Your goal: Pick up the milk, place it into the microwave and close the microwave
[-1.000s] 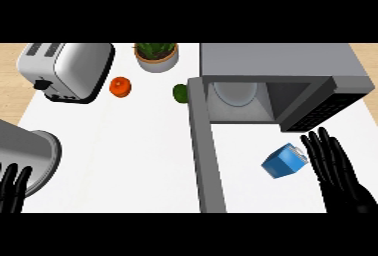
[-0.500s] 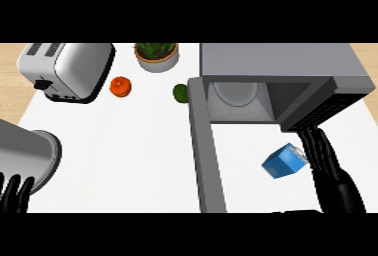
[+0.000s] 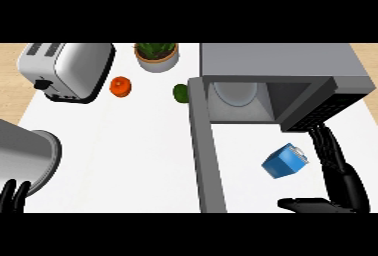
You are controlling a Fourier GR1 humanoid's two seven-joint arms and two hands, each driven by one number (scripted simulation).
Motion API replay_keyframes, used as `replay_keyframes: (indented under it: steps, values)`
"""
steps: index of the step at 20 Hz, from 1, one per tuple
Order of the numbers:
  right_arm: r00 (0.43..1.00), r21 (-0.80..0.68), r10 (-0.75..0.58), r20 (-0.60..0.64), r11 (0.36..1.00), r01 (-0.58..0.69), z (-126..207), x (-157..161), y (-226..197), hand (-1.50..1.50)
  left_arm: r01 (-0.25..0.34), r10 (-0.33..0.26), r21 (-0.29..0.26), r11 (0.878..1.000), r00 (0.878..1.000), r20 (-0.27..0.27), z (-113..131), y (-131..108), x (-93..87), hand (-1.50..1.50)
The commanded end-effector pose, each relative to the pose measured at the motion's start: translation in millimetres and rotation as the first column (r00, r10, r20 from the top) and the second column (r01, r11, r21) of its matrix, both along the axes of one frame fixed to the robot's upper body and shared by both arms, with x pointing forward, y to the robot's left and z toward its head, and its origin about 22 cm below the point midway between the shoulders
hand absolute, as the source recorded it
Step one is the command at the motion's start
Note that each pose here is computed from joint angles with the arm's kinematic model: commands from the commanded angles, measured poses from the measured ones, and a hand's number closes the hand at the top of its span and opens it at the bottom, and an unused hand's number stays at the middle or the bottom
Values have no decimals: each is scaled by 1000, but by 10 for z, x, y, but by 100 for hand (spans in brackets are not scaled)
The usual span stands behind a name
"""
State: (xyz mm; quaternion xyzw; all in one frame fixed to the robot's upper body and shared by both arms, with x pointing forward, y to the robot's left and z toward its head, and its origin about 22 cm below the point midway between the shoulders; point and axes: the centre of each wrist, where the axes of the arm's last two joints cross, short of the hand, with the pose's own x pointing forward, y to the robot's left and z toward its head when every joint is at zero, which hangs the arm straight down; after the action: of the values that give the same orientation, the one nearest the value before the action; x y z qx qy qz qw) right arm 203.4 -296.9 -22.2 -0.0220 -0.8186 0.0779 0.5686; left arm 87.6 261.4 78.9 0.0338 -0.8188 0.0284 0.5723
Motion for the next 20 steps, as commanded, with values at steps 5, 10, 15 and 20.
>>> replay_keyframes:
  steps: [5,10,15,20]
  values:
    - [997,-28,48,-57,998,-49,-316,78,-200,-150,-2,2,10,1000,1000,9,179,-29,-135,-150]
    - [995,-60,43,-93,997,-49,-382,80,-358,-150,-3,3,-5,1000,1000,-3,-114,90,27,-150]
    - [995,-73,26,-91,997,-32,-605,373,-426,-150,-16,16,-3,1000,1000,-17,-65,22,55,-150]
    - [992,-81,22,-123,996,-32,-852,462,-400,-150,-13,13,-8,1000,1000,8,-53,124,-80,-150]
